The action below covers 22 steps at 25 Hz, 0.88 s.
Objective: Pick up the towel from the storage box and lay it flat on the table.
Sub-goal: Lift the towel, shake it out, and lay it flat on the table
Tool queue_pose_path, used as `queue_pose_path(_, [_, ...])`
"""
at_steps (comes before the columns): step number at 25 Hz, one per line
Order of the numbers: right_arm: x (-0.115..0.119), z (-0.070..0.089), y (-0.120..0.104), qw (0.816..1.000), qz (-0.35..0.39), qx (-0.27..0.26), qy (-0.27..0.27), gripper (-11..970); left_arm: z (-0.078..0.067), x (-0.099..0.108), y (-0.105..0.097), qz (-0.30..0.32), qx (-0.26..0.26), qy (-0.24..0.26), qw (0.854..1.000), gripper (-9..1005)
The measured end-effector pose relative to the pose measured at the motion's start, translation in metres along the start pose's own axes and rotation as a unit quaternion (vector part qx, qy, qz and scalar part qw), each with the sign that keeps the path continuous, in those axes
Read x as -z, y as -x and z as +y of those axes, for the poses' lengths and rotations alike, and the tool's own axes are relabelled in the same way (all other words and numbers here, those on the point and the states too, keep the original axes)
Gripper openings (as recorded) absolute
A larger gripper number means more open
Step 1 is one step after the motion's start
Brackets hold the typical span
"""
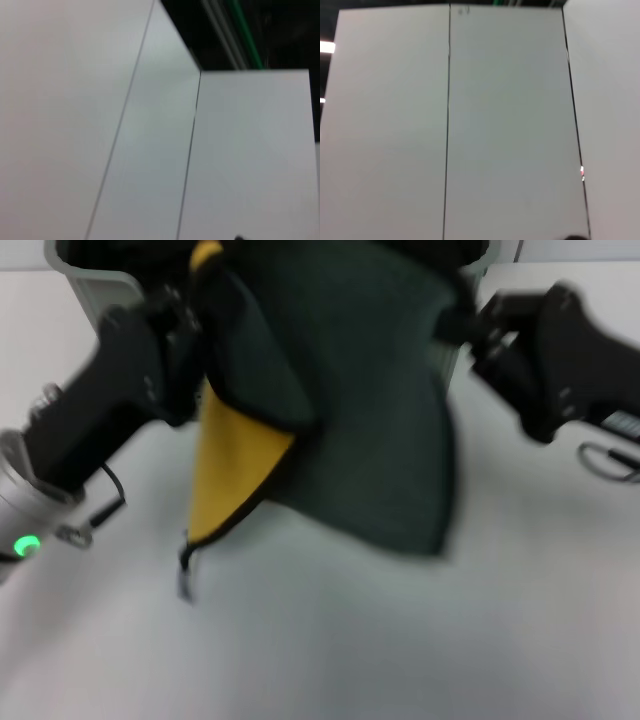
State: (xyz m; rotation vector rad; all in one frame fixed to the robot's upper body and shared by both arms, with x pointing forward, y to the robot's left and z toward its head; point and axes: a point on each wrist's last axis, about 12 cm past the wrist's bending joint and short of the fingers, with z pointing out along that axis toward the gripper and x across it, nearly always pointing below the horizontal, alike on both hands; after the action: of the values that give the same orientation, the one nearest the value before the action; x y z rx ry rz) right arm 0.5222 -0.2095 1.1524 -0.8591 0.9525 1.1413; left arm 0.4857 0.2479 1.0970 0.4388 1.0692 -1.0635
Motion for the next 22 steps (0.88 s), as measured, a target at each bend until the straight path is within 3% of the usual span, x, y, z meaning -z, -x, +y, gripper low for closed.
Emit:
queue_pose_path(9, [-0.010, -0.017, 0.047, 0.999, 0.006, 0.047, 0.026, 21, -0.017, 0.009, -0.031, 0.081, 0.044, -0.029, 0.995, 61])
queue_pose_path(12, [-0.014, -0.021, 0.058, 0.998, 0.020, 0.057, 0.025, 24, -0.023, 0.007, -0.038, 0.110, 0.043, -0.062, 0.991, 60])
queue_pose_path(22, [-0.023, -0.027, 0.079, 0.996, 0.019, 0.078, 0.029, 35, -0.028, 0.012, -0.051, 0.146, 0.028, -0.079, 0.986, 56])
